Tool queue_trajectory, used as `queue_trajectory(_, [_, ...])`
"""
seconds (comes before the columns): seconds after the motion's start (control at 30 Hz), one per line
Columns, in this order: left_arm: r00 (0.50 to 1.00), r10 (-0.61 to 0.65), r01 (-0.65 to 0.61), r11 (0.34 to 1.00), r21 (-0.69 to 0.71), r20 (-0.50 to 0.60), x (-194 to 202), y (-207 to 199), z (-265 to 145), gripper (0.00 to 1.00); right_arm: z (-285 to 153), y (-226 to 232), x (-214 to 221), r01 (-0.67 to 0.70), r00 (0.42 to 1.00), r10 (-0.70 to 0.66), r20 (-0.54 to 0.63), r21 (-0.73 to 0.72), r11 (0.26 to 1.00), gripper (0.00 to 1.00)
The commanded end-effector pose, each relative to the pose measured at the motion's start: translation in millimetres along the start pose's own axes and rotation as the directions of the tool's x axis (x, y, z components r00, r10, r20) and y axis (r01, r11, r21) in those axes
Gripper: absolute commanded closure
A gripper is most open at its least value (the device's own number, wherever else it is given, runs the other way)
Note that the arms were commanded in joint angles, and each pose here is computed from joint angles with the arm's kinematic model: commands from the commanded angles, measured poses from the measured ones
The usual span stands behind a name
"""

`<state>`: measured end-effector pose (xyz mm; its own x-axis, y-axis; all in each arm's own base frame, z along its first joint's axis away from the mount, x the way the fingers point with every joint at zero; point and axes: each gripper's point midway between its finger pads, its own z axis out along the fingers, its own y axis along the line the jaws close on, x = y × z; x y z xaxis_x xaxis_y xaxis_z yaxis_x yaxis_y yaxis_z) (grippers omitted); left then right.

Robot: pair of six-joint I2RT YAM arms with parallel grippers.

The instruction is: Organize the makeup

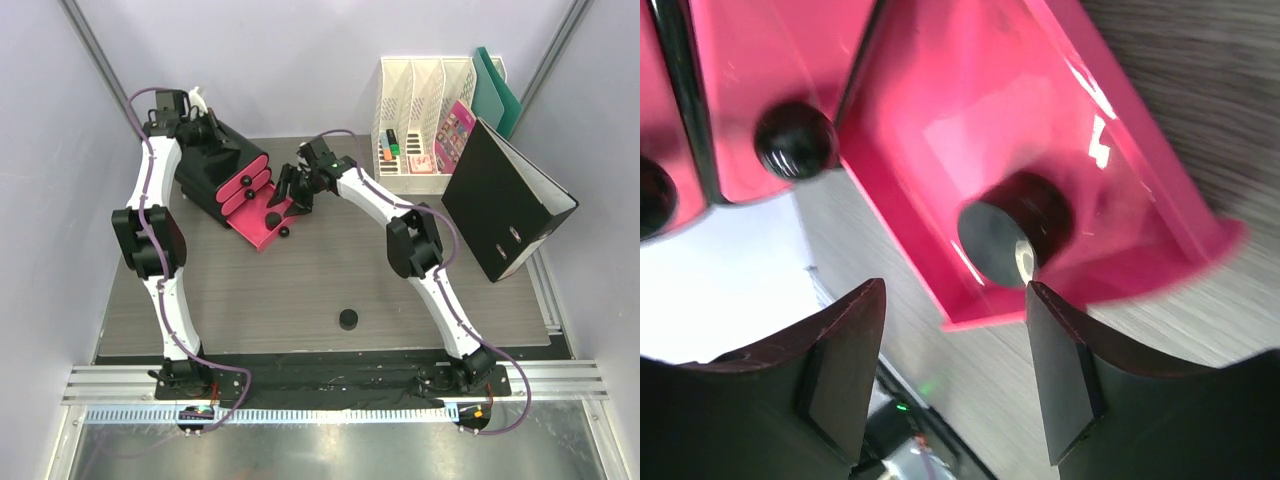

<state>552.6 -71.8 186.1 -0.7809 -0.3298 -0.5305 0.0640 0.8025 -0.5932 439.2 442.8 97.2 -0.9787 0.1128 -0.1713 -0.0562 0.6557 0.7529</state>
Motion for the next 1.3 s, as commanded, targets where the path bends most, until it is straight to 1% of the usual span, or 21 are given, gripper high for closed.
queue_trajectory(0.0, [0.838,-0.295,0.105,0.913,-0.395,-0.459,166.3,111.3,20.3,1.0,-79.4,44.3,-20.0,0.207,0.971,-0.207,0.123,0.01,0.978,0.36])
queue_trajectory(0.03, [0.839,-0.292,0.103,0.914,-0.393,-0.459,165.9,111.0,20.0,1.0,-87.0,32.1,-12.5,0.214,0.971,-0.221,0.096,0.074,0.974,0.35])
queue_trajectory(0.07, [0.84,-0.291,0.103,0.914,-0.393,-0.458,165.6,111.1,20.2,1.0,-101.7,29.8,-7.5,0.283,0.953,-0.292,0.083,0.109,0.953,0.33])
queue_trajectory(0.1, [0.839,-0.291,0.103,0.914,-0.392,-0.46,166.4,110.6,20.9,1.0,-109.4,14.0,6.8,0.28,0.958,-0.288,0.02,0.166,0.945,0.32])
queue_trajectory(0.13, [0.838,-0.293,0.104,0.914,-0.393,-0.46,166.5,111.5,20.9,1.0,-116.4,3.2,12.2,0.294,0.954,-0.301,-0.001,0.219,0.93,0.31])
queue_trajectory(0.27, [0.837,-0.295,0.104,0.913,-0.395,-0.461,167.4,112.7,21.8,1.0,-146.3,-48.4,69.9,0.389,0.92,-0.33,-0.213,0.374,0.842,0.27])
queue_trajectory(0.3, [0.836,-0.293,0.102,0.913,-0.394,-0.464,168.4,112.8,22.6,1.0,-152.2,-60.5,84.8,0.421,0.903,-0.333,-0.272,0.4,0.814,0.26])
queue_trajectory(0.33, [0.835,-0.292,0.1,0.914,-0.394,-0.467,169.4,113.5,22.8,1.0,-155.7,-70.0,96.9,0.441,0.89,-0.327,-0.317,0.421,0.793,0.26])
queue_trajectory(0.37, [0.834,-0.292,0.099,0.914,-0.394,-0.468,169.6,113.7,22.8,1.0,-155.8,-82.4,118.4,0.473,0.868,-0.317,-0.382,0.445,0.76,0.23])
queue_trajectory(0.43, [0.831,-0.292,0.095,0.913,-0.397,-0.473,171.3,115.2,23.0,1.0,-165.5,-96.6,148.5,0.51,0.832,-0.28,-0.479,0.463,0.725,0.23])
queue_trajectory(0.5, [0.829,-0.295,0.095,0.912,-0.399,-0.475,172.6,115.7,22.6,1.0,-167.0,-97.1,175.7,0.562,0.787,-0.281,-0.549,0.451,0.693,0.22])
queue_trajectory(0.57, [0.83,-0.292,0.094,0.913,-0.398,-0.475,172.6,116.0,23.0,1.0,-166.5,-101.0,195.0,0.593,0.754,-0.273,-0.598,0.44,0.674,0.21])
queue_trajectory(0.6, [0.829,-0.293,0.094,0.912,-0.399,-0.476,172.8,116.0,22.8,1.0,-163.5,-98.7,208.5,0.628,0.723,-0.287,-0.629,0.424,0.653,0.2])
queue_trajectory(0.7, [0.829,-0.295,0.096,0.912,-0.398,-0.475,172.6,116.2,22.5,1.0,-159.4,-99.3,225.2,0.676,0.682,-0.314,-0.66,0.406,0.615,0.16])
queue_trajectory(0.87, [0.83,-0.291,0.093,0.913,-0.397,-0.475,172.8,115.3,21.6,1.0,-162.5,-114.7,233.4,0.693,0.663,-0.285,-0.692,0.423,0.583,0.16])
queue_trajectory(1.03, [0.831,-0.292,0.097,0.914,-0.394,-0.473,173.4,114.1,21.2,1.0,-169.3,-142.5,246.0,0.716,0.642,-0.222,-0.734,0.47,0.517,0.16])
queue_trajectory(1.17, [0.83,-0.291,0.094,0.914,-0.395,-0.476,174.3,114.4,20.4,1.0,-166.0,-144.9,249.7,0.709,0.645,-0.224,-0.731,0.463,0.533,0.2])
queue_trajectory(1.27, [0.831,-0.291,0.094,0.913,-0.396,-0.474,173.5,114.8,19.8,1.0,-163.9,-143.2,253.3,0.705,0.641,-0.225,-0.734,0.448,0.55,0.27])
